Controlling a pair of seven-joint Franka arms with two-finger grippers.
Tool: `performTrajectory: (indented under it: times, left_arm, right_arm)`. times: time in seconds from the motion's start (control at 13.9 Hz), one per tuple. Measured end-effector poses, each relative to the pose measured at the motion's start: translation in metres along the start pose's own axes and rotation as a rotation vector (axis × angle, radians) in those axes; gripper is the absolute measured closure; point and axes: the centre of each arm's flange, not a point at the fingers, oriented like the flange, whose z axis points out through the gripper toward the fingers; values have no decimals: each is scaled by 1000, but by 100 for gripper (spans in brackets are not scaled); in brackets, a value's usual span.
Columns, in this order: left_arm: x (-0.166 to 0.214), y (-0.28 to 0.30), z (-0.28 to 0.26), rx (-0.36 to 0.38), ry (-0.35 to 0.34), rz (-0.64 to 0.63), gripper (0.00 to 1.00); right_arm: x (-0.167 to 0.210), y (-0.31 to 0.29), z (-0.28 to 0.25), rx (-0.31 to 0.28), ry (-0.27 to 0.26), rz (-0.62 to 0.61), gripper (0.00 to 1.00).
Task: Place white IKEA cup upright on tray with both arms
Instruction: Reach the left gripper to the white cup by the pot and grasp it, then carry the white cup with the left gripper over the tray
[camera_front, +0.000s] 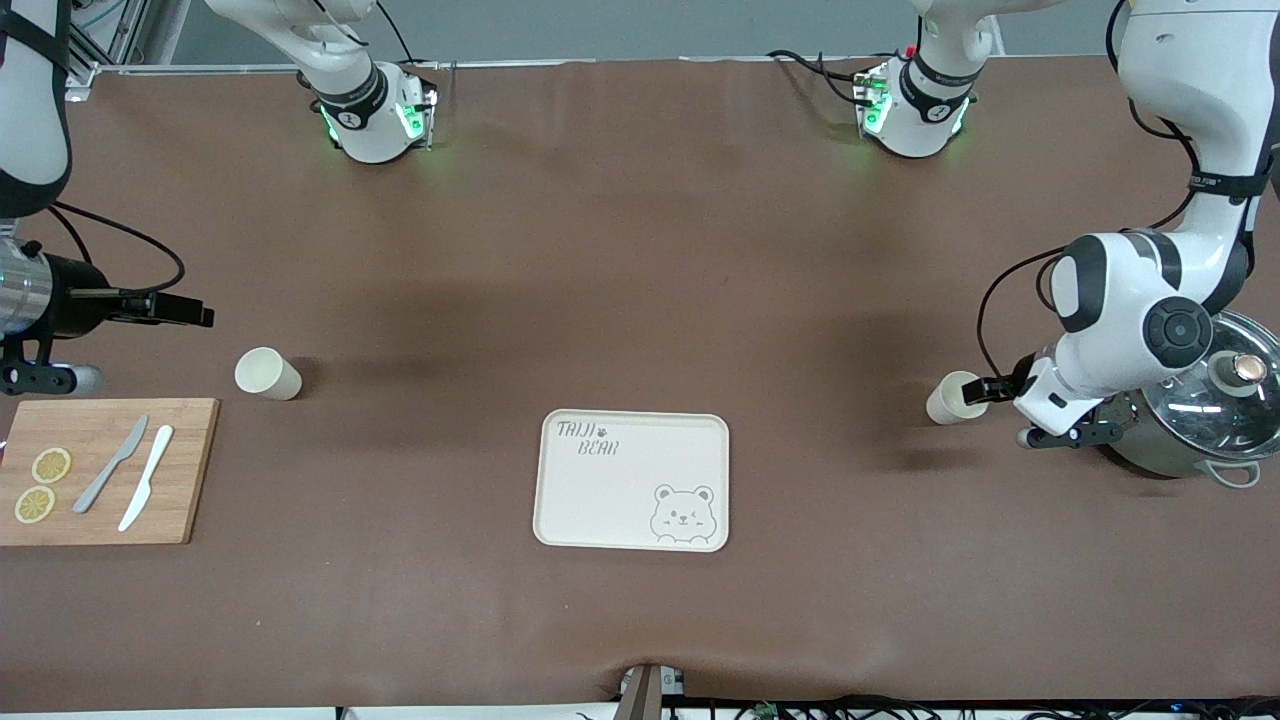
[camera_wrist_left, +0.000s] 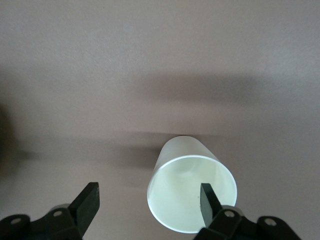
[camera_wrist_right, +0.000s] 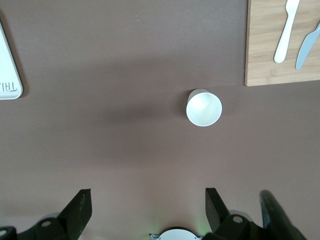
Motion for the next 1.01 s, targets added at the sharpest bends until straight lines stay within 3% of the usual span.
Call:
performTrajectory:
  times: [0.07, 0.14, 0.22, 0.43, 0.65, 0.79, 1.01]
  left_arm:
    - [0, 0, 4, 0, -7, 0, 20]
    - [-1, 0, 8, 0, -15, 0, 20]
    - [-2, 0, 12, 0, -23, 0, 27]
    - [-4, 0, 26, 0, -47, 1, 59]
    - [-5, 2, 32, -1, -57, 4, 72]
    - [-3, 6, 29, -3, -49, 12, 95]
    - [10, 33, 7, -22, 4, 43, 96]
  right_arm:
    - [1, 1, 2, 0, -3, 9, 0]
    - [2, 2, 3, 0, -8, 17, 0]
    - [4, 5, 6, 1, -14, 24, 0]
    - [15, 11, 18, 5, -21, 36, 0]
    - [25, 13, 29, 5, -6, 41, 0]
    - [34, 23, 45, 5, 24, 54, 0]
    - [38, 41, 67, -11, 23, -22, 0]
